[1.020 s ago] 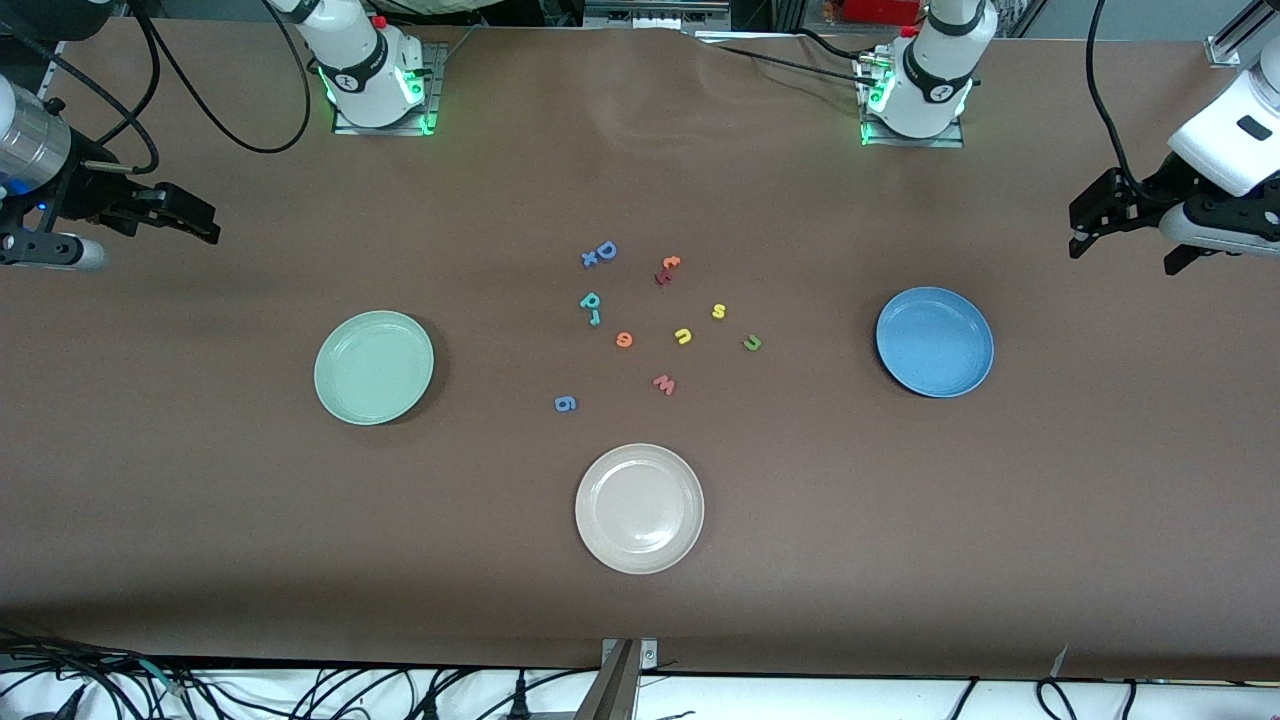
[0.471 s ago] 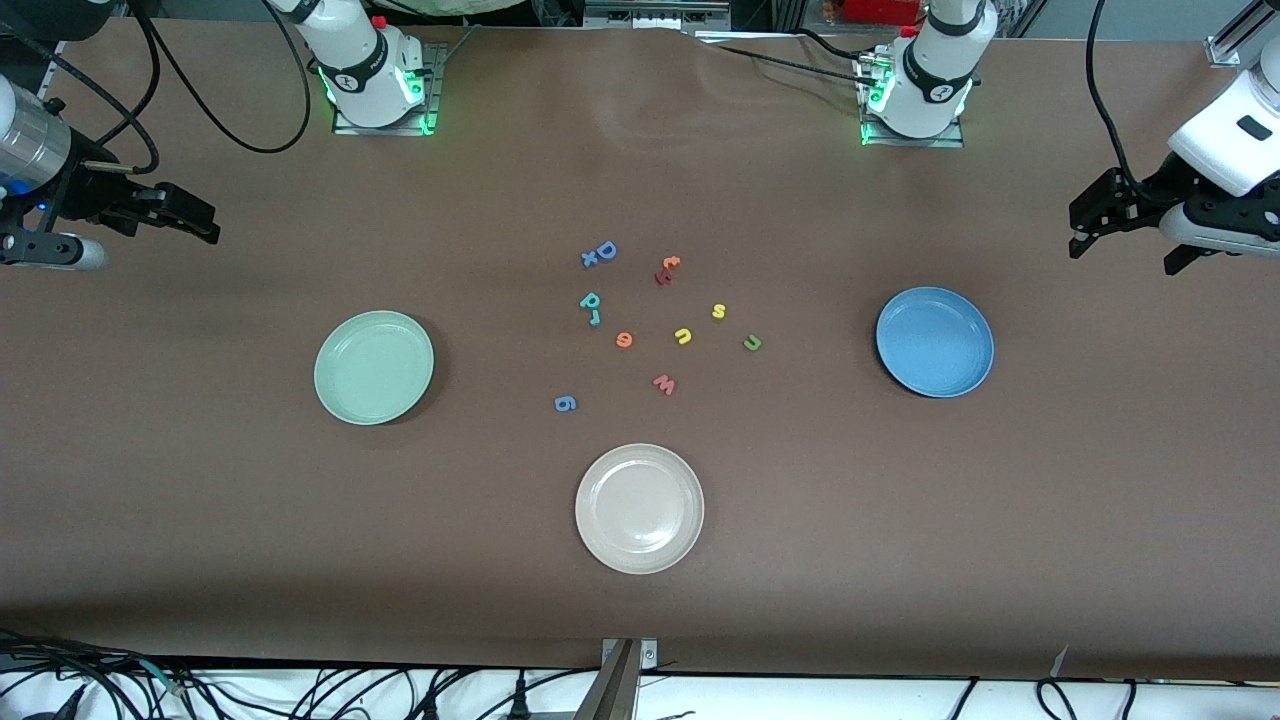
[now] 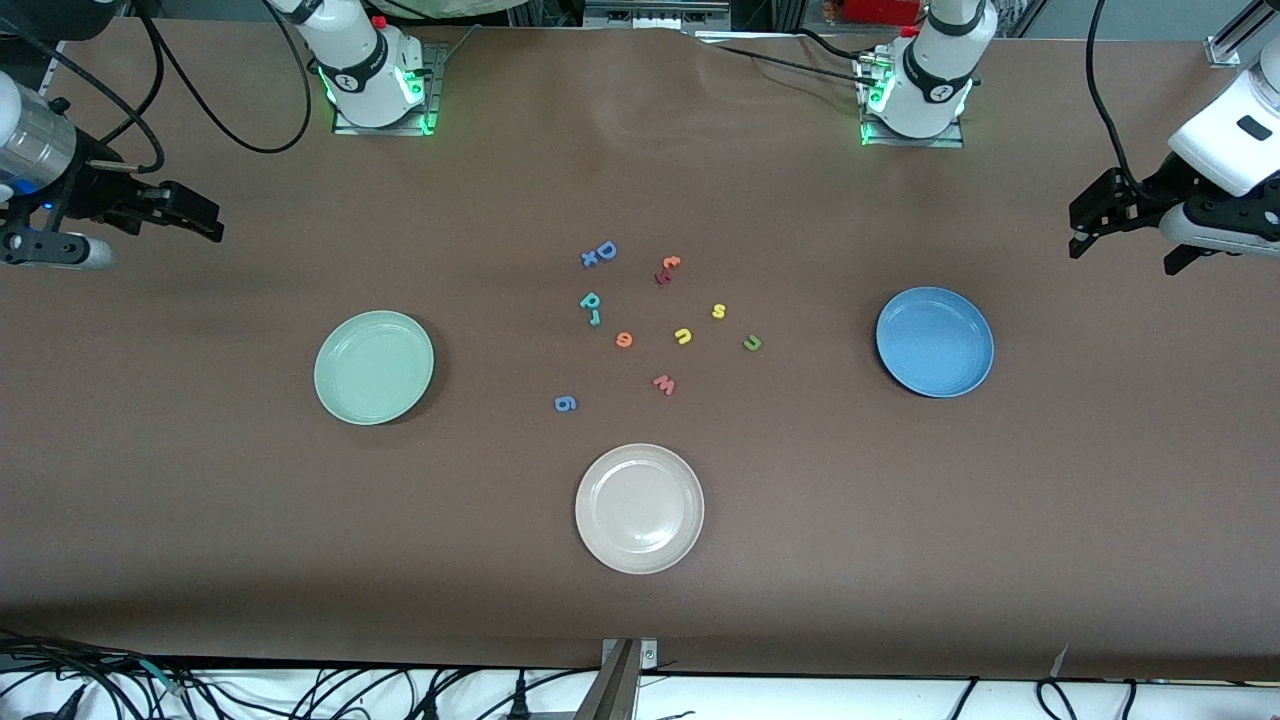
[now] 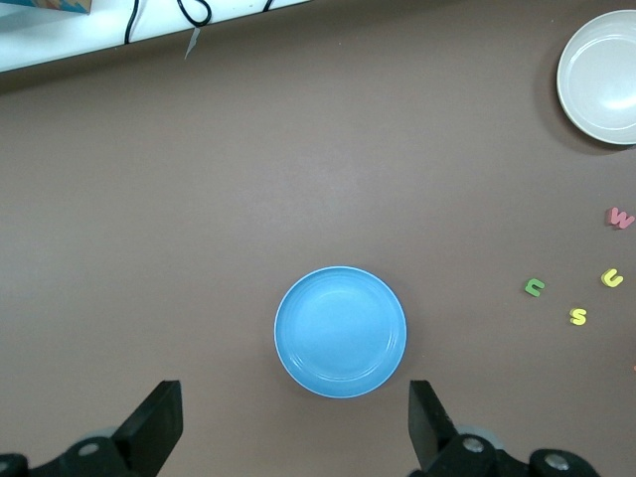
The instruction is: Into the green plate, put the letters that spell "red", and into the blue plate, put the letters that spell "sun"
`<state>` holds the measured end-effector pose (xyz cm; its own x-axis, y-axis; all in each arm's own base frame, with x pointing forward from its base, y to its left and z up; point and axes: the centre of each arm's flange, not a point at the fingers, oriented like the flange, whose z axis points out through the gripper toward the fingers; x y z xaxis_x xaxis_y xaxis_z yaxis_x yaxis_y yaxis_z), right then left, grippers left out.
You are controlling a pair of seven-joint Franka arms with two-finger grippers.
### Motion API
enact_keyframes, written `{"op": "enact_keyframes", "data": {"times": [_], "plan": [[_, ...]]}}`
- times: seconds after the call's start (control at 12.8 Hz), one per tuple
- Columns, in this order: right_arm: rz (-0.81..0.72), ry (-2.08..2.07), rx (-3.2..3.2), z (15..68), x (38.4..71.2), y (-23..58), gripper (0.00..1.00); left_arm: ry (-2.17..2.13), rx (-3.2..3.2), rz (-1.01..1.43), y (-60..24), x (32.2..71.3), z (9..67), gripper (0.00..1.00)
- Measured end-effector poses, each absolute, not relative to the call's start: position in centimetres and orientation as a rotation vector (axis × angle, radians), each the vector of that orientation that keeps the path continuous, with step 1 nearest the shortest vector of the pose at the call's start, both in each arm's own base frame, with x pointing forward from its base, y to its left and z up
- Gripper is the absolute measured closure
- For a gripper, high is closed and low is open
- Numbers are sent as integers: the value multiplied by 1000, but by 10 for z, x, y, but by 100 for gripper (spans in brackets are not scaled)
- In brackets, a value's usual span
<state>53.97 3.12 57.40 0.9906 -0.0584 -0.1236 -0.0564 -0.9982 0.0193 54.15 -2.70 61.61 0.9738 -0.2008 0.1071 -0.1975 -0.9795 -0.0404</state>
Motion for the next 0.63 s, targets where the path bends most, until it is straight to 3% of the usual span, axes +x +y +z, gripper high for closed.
{"op": "enact_keyframes", "data": {"times": [0.39, 0.63], "plan": [[-436, 237, 3049, 516, 529, 146, 0, 314, -3092, -162, -27, 541, 613, 0], [-450, 366, 3011, 466, 526, 229, 0, 315, -3096, -121, -28, 542, 600, 0]]}}
